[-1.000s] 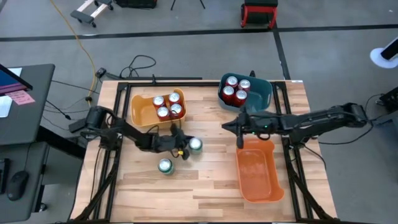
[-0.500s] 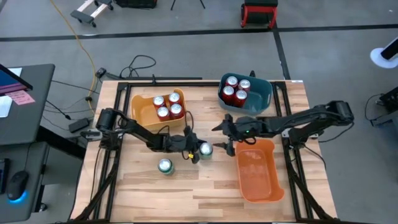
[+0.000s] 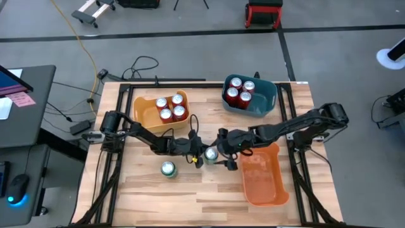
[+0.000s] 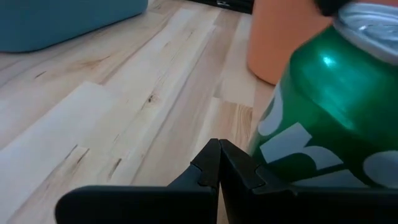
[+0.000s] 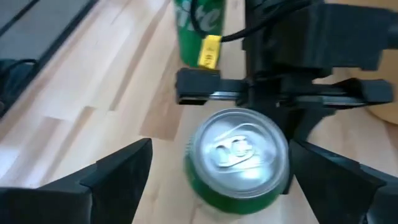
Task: Sort soda cans
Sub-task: Put the top green soda can into the orange bin
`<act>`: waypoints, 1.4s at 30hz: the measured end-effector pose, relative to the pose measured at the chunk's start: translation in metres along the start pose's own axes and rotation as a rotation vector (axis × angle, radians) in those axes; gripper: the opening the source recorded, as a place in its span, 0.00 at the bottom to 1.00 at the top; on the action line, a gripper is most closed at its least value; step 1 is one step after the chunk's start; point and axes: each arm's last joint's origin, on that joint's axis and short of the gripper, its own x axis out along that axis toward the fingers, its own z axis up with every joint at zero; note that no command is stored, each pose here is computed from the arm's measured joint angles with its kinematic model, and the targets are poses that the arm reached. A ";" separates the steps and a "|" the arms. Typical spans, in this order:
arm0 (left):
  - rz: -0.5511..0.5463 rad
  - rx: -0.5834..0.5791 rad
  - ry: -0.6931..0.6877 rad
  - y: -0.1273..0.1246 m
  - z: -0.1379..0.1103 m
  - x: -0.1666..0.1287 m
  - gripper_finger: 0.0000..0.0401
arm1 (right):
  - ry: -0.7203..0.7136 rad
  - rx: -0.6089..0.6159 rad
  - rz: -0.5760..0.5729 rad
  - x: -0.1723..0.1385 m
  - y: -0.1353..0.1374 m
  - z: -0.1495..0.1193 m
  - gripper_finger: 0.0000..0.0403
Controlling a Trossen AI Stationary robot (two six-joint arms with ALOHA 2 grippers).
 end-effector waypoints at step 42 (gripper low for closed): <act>0.017 0.032 0.040 0.000 0.016 -0.012 0.00 | 0.077 0.041 0.038 -0.002 -0.013 -0.007 0.68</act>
